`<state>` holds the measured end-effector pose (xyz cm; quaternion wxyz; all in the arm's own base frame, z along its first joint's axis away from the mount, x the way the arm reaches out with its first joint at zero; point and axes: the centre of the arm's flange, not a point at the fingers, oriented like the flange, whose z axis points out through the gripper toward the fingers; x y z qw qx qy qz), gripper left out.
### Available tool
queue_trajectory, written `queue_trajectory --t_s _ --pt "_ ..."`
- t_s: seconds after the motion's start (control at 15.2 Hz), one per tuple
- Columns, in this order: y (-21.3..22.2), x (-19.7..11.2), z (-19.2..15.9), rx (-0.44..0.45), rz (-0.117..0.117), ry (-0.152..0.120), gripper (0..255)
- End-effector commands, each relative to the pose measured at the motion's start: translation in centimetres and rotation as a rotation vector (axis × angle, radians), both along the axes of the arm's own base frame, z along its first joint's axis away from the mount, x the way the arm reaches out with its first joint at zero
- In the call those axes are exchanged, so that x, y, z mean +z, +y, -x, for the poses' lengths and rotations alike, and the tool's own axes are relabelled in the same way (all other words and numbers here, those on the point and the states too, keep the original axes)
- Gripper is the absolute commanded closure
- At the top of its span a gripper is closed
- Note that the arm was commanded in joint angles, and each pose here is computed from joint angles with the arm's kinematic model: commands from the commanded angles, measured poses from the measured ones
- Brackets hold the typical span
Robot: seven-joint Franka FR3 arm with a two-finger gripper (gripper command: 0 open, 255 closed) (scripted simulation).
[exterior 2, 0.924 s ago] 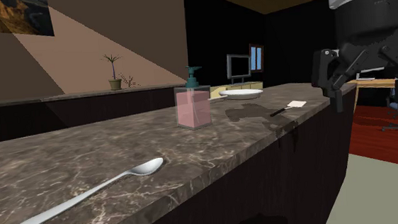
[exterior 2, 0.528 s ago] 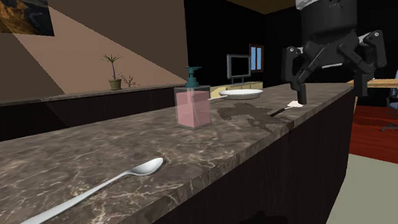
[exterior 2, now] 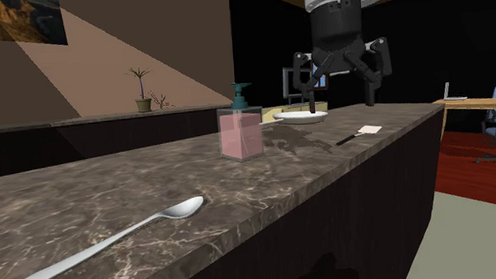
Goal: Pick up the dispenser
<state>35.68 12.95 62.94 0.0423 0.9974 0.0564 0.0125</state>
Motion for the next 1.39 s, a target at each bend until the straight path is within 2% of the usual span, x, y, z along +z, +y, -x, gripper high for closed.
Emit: queue_trajectory --t_s 0.0,1.19,1.32 --pt "2.2 0.6 -1.0 -0.003 -0.008 -0.008 0" --pt "21.5 7.3 -10.5 -0.026 -0.07 -0.084 0" --pt "21.8 6.9 -10.6 -0.027 -0.071 -0.085 0"
